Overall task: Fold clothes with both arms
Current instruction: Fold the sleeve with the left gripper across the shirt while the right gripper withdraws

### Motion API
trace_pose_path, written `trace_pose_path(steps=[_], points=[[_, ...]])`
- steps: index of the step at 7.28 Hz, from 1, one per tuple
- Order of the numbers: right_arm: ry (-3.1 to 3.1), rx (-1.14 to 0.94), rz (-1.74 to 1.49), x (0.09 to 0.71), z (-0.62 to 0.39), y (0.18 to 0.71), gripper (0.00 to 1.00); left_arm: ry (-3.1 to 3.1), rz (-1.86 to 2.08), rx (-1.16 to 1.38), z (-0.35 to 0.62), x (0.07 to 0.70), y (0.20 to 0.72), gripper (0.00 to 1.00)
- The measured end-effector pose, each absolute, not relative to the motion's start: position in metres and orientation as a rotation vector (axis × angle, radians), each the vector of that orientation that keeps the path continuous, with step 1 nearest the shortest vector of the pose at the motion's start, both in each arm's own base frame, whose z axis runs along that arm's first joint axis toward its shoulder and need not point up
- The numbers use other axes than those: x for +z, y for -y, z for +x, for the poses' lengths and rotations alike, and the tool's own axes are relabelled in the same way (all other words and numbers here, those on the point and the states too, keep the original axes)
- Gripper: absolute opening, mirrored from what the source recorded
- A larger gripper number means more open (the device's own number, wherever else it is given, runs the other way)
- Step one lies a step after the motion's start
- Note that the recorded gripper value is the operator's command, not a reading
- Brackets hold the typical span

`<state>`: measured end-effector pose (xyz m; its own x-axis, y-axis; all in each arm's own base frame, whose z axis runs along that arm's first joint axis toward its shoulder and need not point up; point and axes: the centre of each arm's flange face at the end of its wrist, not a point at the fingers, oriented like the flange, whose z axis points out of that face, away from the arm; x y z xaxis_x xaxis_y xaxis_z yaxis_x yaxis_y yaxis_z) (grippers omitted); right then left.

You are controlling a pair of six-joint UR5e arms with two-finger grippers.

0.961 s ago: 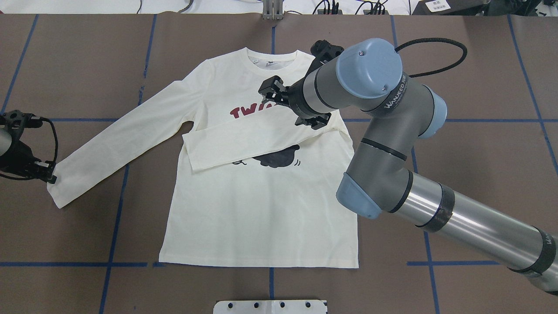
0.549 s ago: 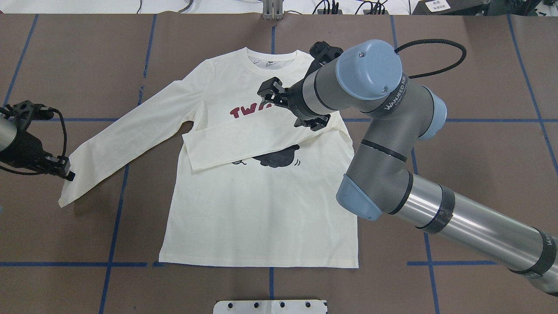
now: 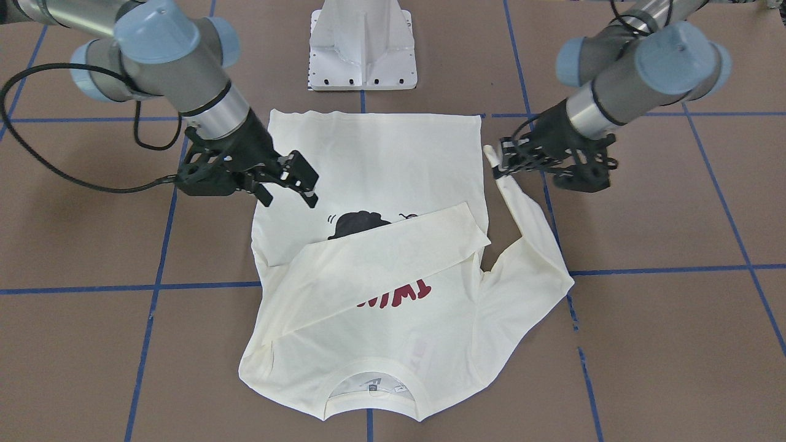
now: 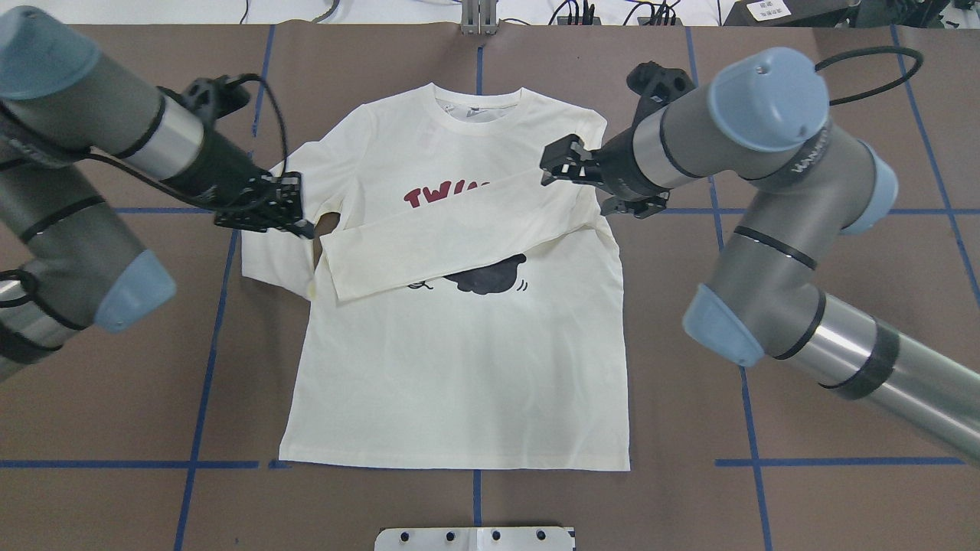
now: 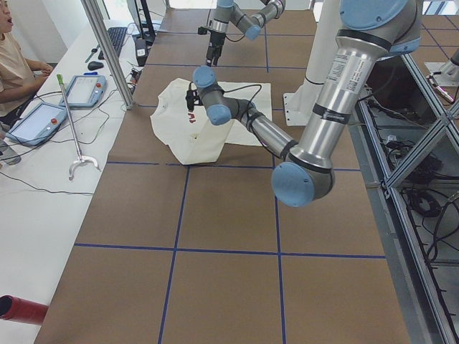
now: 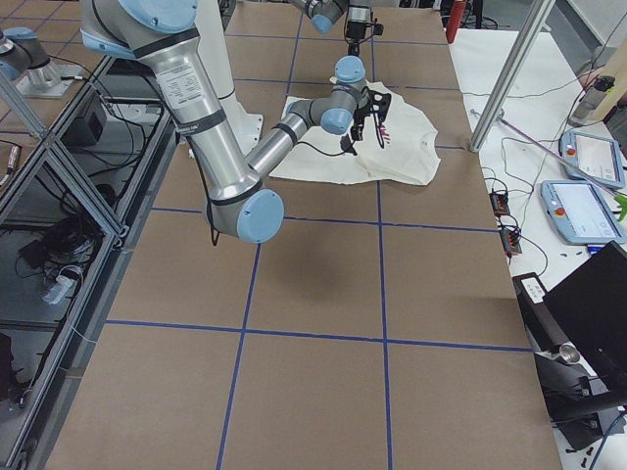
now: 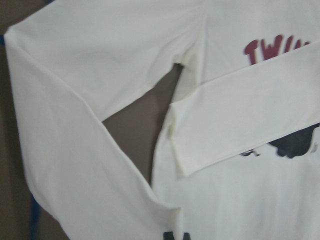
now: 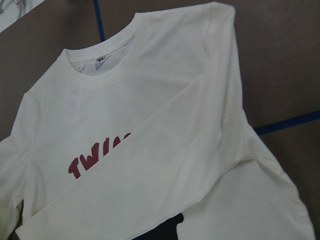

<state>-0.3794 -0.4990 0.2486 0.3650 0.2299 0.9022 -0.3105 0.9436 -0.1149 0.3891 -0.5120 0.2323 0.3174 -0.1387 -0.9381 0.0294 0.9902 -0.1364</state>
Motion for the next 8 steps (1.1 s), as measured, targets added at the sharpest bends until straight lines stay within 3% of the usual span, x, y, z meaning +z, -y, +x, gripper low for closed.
trace_pose_path(steps=[2,3,4,6,8], points=[[1.103,0.276,0.084,0.305,-0.309,0.512,1.0,-1.258,-0.077,-0.232,0.508,0.109,0.541,0.0],[1.096,0.261,0.076,0.324,-0.281,0.515,1.0,-1.253,-0.039,-0.263,0.568,0.069,0.529,0.56],[1.099,0.253,0.069,0.335,-0.26,0.516,1.0,-1.26,0.012,-0.279,0.62,0.052,0.501,0.95],[1.097,0.259,0.068,0.342,-0.245,0.516,1.0,-1.284,0.062,-0.286,0.655,0.053,0.469,0.99],[1.089,0.266,0.077,0.331,-0.276,0.499,1.0,-1.303,0.112,-0.277,0.58,0.082,0.447,0.99]])
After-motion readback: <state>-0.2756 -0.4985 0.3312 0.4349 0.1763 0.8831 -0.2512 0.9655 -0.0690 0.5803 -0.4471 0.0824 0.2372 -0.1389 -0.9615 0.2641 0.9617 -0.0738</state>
